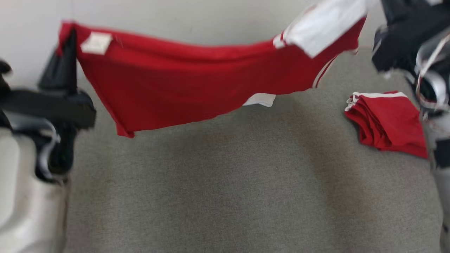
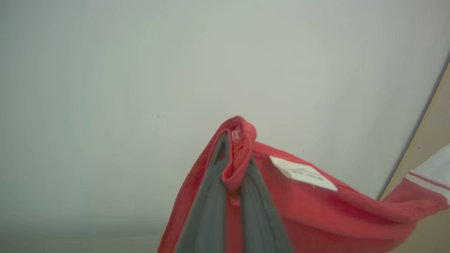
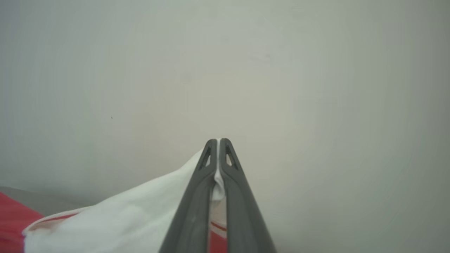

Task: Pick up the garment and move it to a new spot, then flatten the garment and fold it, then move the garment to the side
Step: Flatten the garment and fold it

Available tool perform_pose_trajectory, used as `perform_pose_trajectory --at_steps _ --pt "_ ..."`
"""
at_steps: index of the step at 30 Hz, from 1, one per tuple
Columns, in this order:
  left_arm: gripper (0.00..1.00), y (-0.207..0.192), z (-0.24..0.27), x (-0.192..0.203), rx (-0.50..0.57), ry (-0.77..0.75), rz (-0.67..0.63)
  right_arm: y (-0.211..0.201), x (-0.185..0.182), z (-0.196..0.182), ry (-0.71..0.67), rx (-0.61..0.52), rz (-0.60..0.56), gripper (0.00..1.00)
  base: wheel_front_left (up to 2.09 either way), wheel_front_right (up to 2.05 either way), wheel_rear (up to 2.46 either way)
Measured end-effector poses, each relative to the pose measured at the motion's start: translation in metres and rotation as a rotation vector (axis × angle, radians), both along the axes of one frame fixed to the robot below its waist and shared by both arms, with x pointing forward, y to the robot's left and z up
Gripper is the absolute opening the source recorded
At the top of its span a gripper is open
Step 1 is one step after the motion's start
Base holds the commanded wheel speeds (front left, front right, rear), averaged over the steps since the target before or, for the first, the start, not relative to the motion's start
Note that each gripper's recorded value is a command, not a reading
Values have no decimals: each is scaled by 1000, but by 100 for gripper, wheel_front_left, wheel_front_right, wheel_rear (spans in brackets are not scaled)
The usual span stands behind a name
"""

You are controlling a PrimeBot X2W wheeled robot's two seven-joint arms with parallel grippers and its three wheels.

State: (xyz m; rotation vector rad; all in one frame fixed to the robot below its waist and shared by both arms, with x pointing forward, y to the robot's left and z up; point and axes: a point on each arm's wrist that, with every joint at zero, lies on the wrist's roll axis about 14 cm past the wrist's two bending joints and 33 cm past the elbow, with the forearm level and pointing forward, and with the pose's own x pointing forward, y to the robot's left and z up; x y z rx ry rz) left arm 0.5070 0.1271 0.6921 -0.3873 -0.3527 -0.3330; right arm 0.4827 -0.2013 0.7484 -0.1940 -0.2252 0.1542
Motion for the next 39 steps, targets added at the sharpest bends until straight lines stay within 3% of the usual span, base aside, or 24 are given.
perform_pose_trajectory --at_steps 5,10,18,22,25,28,31,34,39 --pt "0 -7 53 27 10 -93 -11 1 29 52 -99 -53 -13 0 0 0 0" --pt "0 -9 73 50 3 -120 -10 2 54 78 -157 -70 -23 0 0 0 0" --pt "0 -4 72 96 -12 -114 24 -24 104 76 -155 19 -78 0 0 0 0" --pt "0 8 67 126 -4 -147 106 -43 136 54 -169 143 -116 0 0 0 0" --pt "0 17 69 147 -5 -215 176 -55 152 59 -293 262 -132 0 0 0 0" --pt "0 19 76 161 -51 -301 201 -62 157 79 -468 295 -151 0 0 0 0" --pt "0 20 68 176 -88 -339 209 -61 165 87 -570 250 -165 0 0 0 0" --pt "0 20 40 194 -100 -325 195 -49 184 69 -571 173 -158 0 0 0 0" --pt "0 17 -59 221 -77 -153 172 -42 226 -22 -406 109 -149 0 0 0 0"
